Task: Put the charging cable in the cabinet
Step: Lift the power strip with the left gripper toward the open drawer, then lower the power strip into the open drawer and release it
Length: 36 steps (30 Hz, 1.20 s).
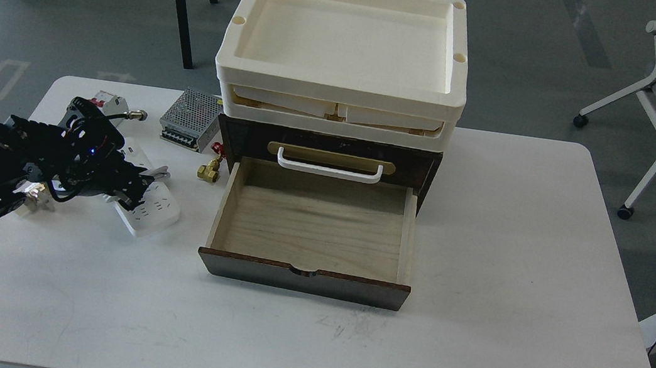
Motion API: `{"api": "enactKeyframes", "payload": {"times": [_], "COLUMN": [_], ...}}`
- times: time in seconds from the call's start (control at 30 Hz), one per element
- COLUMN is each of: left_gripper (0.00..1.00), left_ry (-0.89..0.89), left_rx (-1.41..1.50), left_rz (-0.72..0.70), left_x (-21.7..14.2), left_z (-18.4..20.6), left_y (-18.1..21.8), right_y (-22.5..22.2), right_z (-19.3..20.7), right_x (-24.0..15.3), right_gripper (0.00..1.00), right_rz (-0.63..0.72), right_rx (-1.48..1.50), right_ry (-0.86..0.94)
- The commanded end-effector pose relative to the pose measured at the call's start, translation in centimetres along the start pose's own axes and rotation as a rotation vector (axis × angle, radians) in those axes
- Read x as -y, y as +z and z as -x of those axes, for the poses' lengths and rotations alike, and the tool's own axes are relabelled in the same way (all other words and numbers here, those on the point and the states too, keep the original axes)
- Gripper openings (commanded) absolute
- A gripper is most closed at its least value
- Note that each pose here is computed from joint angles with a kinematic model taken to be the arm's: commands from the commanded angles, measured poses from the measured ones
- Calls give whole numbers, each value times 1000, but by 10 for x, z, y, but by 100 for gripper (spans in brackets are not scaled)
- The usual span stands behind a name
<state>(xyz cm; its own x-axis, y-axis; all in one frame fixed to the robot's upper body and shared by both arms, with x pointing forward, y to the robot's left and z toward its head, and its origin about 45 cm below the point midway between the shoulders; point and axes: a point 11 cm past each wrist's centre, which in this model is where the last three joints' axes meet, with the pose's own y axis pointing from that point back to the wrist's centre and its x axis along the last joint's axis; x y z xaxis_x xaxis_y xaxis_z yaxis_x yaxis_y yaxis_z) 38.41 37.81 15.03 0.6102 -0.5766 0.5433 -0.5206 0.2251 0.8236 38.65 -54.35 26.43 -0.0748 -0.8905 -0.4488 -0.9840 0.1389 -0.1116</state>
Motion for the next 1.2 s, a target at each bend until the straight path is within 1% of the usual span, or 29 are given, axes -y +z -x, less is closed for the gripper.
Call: {"api": "enactKeyframes", "payload": {"times": [0.0,0.13,0.27,0.33,0.4,0.5,0.63,0.7,0.8,1.03,1.17], "left_gripper": [0,0,0,0,0,0,0,0,0,0,0], "left_ry": [-1,51,167,215,263,328,348,330,299,299,308], "left_rx": [21,-5,-130,-235,-344,-471,-593,-653,-702,-753,-804], "left_rz": [8,-23,13,85,189,354,558,680,804,914,906], "left_x": [-37,-86,-139,-165,-188,-203,-195,-182,-155,-106,-86], "left_z": [-14,-36,-48,-52,-57,-71,-85,-91,-95,-110,-111], "left_y": [-20,-43,-45,-33,-12,21,59,83,112,143,141], "right_y": [0,0,-4,-3,-4,-3,-3,-2,2,4,5], "right_z": [-3,-3,-2,-3,-3,-3,-4,-6,-11,-18,-20], "right_x": [-2,-2,-1,-1,-1,-1,-2,-4,-9,-15,-17], "right_gripper": [100,100,100,100,100,100,100,100,100,100,100], "right_rz": [3,2,-16,-16,-16,-16,-13,-10,1,14,14], "right_rx": [-2,-2,8,9,8,9,7,5,1,-7,-8], "right_ry": [6,6,7,9,10,9,11,15,29,43,46]}}
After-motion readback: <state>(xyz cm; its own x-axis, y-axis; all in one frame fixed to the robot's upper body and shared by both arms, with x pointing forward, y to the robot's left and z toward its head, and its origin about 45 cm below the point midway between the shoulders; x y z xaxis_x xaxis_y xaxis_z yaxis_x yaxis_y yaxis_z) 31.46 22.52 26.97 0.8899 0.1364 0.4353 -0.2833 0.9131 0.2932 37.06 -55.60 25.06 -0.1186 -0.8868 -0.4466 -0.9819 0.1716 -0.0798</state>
